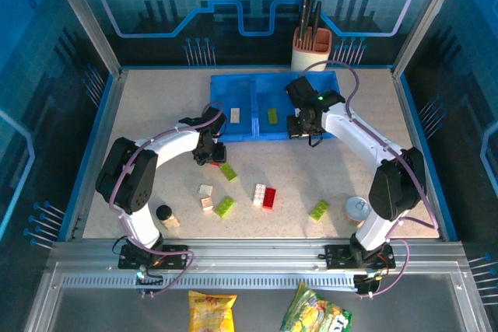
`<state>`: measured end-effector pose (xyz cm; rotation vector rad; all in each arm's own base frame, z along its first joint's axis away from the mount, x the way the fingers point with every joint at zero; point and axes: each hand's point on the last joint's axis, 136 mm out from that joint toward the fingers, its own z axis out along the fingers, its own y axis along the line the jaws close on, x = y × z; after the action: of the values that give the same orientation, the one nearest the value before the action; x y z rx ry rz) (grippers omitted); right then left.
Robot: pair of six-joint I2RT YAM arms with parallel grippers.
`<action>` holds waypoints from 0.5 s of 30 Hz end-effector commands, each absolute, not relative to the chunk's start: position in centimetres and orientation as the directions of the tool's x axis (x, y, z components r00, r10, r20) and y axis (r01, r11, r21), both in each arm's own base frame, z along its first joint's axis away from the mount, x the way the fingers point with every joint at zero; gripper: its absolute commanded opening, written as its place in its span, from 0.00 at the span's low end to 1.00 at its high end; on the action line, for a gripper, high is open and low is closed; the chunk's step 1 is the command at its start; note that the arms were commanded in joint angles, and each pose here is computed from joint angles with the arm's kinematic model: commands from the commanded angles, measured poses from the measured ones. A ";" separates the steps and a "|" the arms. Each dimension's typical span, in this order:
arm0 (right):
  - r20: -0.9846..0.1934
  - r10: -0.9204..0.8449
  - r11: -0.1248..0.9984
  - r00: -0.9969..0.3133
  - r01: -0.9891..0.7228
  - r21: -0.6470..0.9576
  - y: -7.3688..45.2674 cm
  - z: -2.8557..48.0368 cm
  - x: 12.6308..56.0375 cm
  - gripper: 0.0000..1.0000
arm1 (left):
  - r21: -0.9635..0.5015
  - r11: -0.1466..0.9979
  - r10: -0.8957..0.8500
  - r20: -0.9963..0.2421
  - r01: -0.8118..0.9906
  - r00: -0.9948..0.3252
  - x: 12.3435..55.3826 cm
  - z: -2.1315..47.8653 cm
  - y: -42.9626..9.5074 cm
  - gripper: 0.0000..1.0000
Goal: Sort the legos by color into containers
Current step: Pick up the lego from the center of the table, then place the lego in the container.
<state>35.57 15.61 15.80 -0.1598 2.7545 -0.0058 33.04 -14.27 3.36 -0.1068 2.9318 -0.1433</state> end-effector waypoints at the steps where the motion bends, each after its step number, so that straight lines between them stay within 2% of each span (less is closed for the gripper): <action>1: -0.396 -0.109 0.994 -0.912 -0.111 -0.017 15.8 16.8 34.9 0.44 | -0.119 0.992 -0.076 -0.249 -0.047 -0.966 33.5 6.1 -14.6 0.43; 11: -0.420 -0.107 0.992 -0.901 -0.125 0.016 16.0 17.0 34.4 0.44 | -0.176 0.984 -0.083 -0.291 -0.032 -0.953 33.8 9.2 -15.4 0.35; 15: -0.428 -0.109 0.992 -0.897 -0.127 0.013 15.9 17.4 34.2 0.44 | -0.203 0.979 -0.086 -0.305 -0.024 -0.948 34.0 10.5 -15.9 0.34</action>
<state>34.79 15.47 16.40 -0.1596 2.7212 0.0269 34.27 -15.11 8.29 -0.0969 2.8262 -0.2229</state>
